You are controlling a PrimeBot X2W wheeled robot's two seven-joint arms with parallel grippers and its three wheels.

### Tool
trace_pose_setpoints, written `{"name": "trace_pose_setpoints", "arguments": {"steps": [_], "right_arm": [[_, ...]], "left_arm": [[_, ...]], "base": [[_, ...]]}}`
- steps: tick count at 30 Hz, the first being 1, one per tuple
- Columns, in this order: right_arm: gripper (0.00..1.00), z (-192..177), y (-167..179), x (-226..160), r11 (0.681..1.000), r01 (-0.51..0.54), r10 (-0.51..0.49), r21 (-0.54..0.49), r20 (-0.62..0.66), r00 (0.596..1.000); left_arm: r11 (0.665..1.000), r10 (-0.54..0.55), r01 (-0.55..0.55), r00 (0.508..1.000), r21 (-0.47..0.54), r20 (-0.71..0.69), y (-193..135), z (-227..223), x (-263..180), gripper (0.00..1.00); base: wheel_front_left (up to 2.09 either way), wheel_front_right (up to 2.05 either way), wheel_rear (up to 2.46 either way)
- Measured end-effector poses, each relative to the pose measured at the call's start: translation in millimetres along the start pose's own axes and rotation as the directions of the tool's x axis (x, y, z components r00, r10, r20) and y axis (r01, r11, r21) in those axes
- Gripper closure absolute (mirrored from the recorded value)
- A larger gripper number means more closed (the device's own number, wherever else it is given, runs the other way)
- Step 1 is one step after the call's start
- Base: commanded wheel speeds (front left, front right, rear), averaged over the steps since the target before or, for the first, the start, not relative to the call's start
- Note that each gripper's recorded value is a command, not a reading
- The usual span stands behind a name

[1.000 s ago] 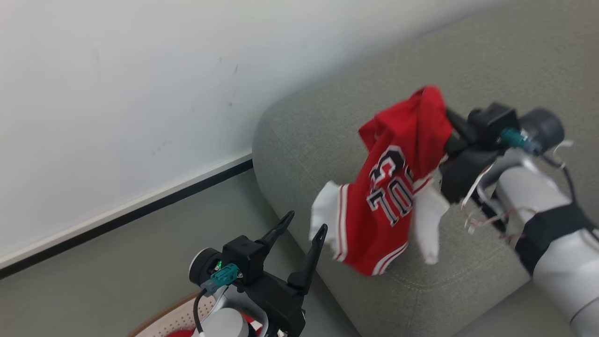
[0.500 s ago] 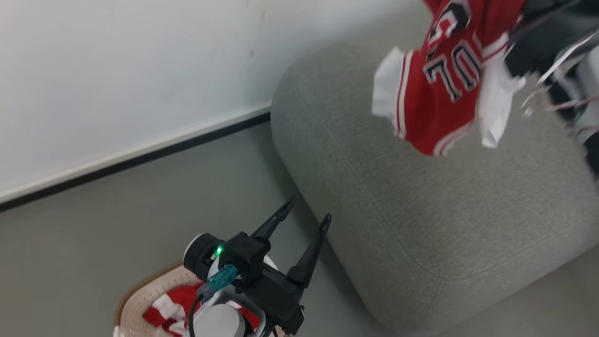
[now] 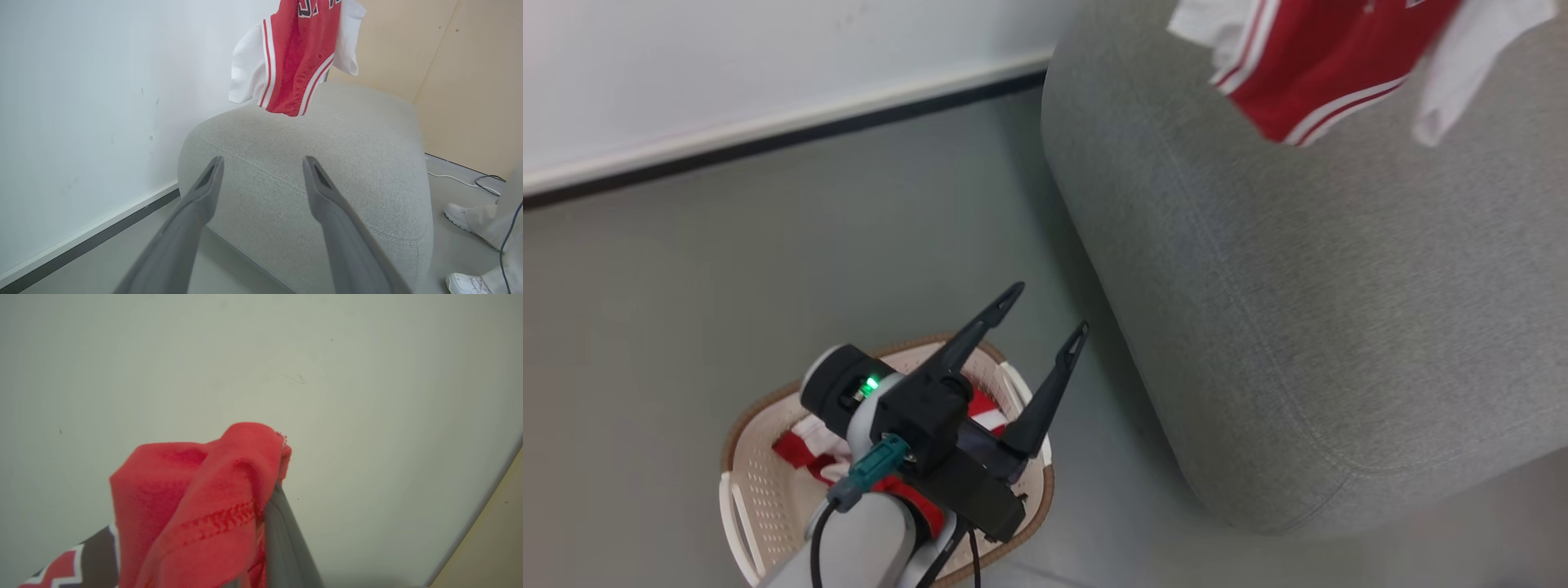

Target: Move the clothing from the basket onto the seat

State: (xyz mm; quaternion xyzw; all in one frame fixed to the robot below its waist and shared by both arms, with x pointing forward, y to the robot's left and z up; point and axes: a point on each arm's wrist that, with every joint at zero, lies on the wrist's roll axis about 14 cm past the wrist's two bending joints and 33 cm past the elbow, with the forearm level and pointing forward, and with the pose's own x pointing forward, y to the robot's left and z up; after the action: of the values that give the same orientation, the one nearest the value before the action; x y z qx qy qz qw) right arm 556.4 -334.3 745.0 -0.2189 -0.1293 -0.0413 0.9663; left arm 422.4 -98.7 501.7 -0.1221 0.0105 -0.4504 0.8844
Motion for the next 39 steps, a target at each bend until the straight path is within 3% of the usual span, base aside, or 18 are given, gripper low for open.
{"name": "trace_pose_setpoints", "arguments": {"steps": [8,12,22,27,32,34,35,39], "right_arm": [[1.0,-67.2,18.7,18.3,0.999,0.009,-0.004,0.039,-0.112,0.994],[1.0,-116.9,25.0,12.1,0.993,0.053,-0.03,0.107,-0.204,0.978],[1.0,-249.7,77.7,-43.0,0.984,0.076,0.011,0.159,-0.485,0.875],[1.0,-289.2,85.2,-78.3,0.98,0.116,0.0,0.162,-0.584,0.811],[0.98,-299.1,91.7,-97.3,0.977,0.124,0.007,0.171,-0.613,0.79],[0.25,-299.7,94.1,-100.2,0.977,0.123,0.012,0.176,-0.616,0.788],[0.0,-300.3,96.5,-103.4,0.976,0.122,0.018,0.181,-0.62,0.785],[0.0,-299.7,103.1,-116.4,0.976,0.103,0.04,0.19,-0.628,0.777]], "left_arm": [[1.0,0.03,-0.03,0.999,0.001,-0.038,34.9,-22.0,1.0,0.0],[0.999,0.035,-0.035,0.998,-0.009,-0.045,46.4,-31.2,5.7,0.0],[0.999,0.003,-0.008,0.993,-0.047,-0.115,58.9,-77.6,14.3,0.0],[0.997,-0.01,-0.001,0.99,-0.076,-0.144,58.4,-95.9,15.4,0.0],[0.998,0.006,-0.016,0.988,-0.065,-0.151,62.7,-96.4,13.6,0.0],[0.998,0.013,-0.023,0.989,-0.062,-0.146,64.5,-94.2,13.3,0.0],[0.998,0.019,-0.028,0.989,-0.058,-0.145,66.1,-92.5,12.9,0.0],[0.998,0.039,-0.044,0.99,-0.039,-0.132,68.7,-86.1,11.2,0.0]], "base": [[0.0,0.0,0.0],[0.0,0.0,0.0],[0.0,0.0,0.0],[0.0,0.0,0.0],[0.0,0.0,0.0],[0.0,0.0,0.0],[0.0,0.0,0.0],[0.0,0.0,0.0]]}}
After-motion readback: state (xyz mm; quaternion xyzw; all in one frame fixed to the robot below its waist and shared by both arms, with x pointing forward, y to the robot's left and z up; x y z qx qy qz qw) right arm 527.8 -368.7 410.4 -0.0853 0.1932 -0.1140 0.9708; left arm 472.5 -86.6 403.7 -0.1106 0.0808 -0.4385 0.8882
